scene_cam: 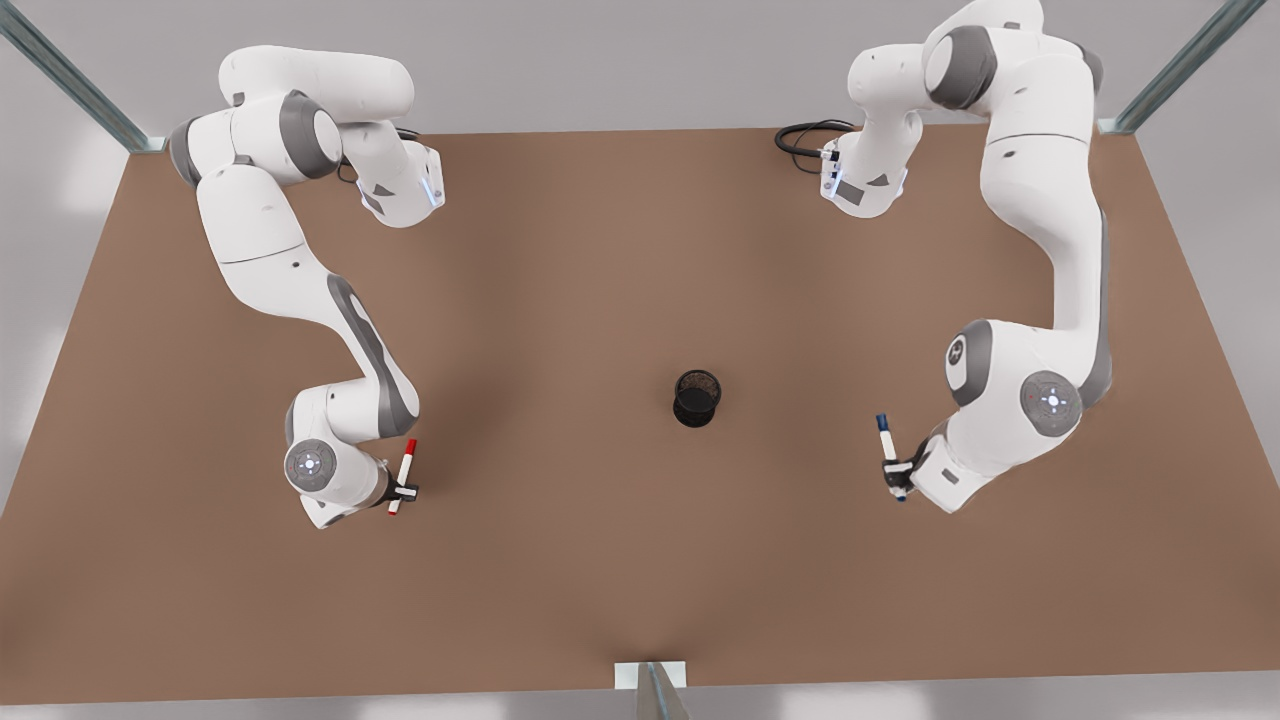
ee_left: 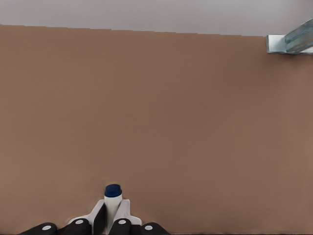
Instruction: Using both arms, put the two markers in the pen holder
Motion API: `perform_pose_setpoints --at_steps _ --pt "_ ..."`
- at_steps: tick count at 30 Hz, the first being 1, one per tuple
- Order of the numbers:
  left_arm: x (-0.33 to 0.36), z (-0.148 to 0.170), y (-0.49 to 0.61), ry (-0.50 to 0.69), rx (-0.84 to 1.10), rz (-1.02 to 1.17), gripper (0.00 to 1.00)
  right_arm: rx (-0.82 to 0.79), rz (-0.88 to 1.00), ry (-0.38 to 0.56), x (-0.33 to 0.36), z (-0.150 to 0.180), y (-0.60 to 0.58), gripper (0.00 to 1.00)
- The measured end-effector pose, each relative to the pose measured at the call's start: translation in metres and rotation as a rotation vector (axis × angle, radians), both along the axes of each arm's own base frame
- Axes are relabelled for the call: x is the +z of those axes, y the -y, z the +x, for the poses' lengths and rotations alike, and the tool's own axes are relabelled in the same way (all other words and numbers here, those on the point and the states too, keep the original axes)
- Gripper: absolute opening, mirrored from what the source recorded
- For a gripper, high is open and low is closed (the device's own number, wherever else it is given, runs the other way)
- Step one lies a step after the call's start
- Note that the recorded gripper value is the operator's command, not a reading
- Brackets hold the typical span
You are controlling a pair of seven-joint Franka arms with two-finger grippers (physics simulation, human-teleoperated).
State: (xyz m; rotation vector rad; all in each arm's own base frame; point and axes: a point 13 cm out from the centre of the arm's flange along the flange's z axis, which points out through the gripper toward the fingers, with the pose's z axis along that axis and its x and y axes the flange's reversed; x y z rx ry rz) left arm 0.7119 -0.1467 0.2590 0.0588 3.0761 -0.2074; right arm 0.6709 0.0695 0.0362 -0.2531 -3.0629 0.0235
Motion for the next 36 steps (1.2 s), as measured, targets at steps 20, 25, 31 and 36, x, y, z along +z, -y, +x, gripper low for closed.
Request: perform_pose_setpoints --at_steps 20,25,31,36 --pt "0.026 -0.082 0.262 0.146 -0.307 -0.945 0.21 0.076 0.061 0.160 0.167 0.055 -0.083 0.22" --pt "-0.003 -0.098 0.264 0.309 -0.514 -0.944 0.21 0.166 0.089 0.228 0.229 0.054 -0.183 0.22" --pt "-0.036 -0.118 0.272 0.480 -0.693 -0.931 0.21 0.162 0.096 0.223 0.250 0.043 -0.217 0.22" --pt "-0.062 -0.139 0.268 0.581 -0.841 -0.891 0.21 0.127 0.091 0.215 0.253 0.043 -0.213 0.22"
